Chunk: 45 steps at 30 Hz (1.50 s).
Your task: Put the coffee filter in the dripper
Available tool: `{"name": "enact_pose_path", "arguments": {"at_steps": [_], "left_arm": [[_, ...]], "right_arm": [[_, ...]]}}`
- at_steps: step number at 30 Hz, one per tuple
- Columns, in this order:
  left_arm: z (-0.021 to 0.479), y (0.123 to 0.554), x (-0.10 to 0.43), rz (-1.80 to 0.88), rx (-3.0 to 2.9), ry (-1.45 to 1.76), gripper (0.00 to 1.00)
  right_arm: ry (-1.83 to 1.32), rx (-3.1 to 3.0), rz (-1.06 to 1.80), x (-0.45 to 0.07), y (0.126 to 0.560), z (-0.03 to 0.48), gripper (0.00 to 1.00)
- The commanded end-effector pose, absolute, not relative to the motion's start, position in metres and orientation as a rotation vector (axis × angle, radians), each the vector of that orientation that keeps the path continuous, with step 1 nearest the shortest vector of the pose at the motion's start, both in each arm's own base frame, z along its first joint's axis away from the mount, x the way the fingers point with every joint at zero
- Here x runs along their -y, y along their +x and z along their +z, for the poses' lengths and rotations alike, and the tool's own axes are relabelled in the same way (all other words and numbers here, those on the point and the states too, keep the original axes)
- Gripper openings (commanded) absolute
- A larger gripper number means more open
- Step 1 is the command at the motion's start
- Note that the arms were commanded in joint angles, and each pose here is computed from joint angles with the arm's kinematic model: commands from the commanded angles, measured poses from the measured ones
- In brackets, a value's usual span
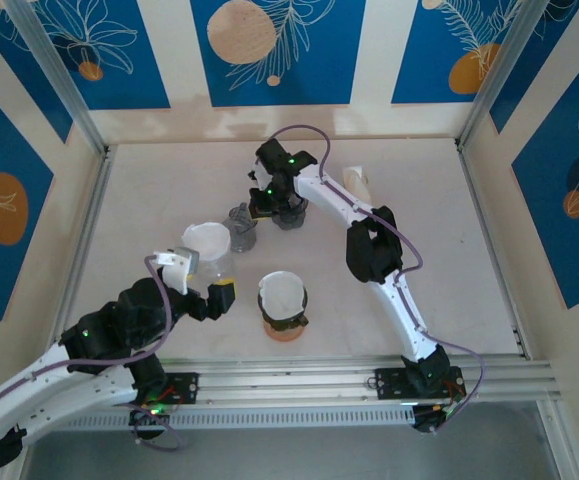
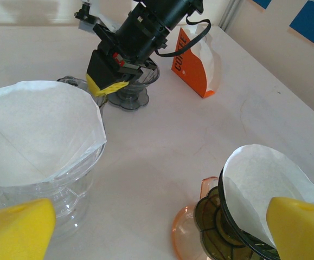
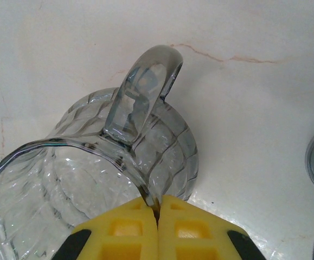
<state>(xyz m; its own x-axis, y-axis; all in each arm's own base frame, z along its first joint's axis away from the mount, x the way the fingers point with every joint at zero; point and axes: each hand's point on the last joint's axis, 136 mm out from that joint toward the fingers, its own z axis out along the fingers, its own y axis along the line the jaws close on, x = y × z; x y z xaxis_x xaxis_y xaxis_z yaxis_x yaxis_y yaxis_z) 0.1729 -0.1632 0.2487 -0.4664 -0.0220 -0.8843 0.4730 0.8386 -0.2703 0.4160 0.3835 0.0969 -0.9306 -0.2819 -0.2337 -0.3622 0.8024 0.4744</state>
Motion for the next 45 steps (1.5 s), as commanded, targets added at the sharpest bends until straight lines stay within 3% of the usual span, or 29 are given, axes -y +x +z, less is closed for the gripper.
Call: {"name": "enact_pose_path", "arguments": {"at_steps": [1, 13, 21, 27, 33, 45], "left_arm": [[0.255, 0.175, 0.162, -0.608, -1.96, 0.31, 1.0], [0.255, 0.175, 0.161, -0.608, -1.961, 0.301, 1.0], [0.256, 0.174, 0.164, -0.626, -1.961, 0.305, 1.0], [0.257, 0.174, 0.164, -0.634, -1.962, 0.3, 1.0], [0.256, 0.173, 0.164, -0.638, -1.966, 0.298, 1.0], [0.244, 0.172, 0.169, -0.636, -1.993, 0.322, 1.0]], "right_arm": [[-0.47, -2.728, 0.82, -0.38, 0.424, 0.144, 0.0], [-0.382, -2.559, 0.754, -0.355, 0.435, 0.217, 0.0], [-0.23, -2.446, 0.644, -0.294, 0.428, 0.275, 0.0], [-0.093, -2.42, 0.576, -0.236, 0.397, 0.293, 0.0], [0.037, -2.47, 0.457, -0.182, 0.342, 0.276, 0.0], [0.252, -2.764, 0.285, -0.106, 0.221, 0.171, 0.0]]}}
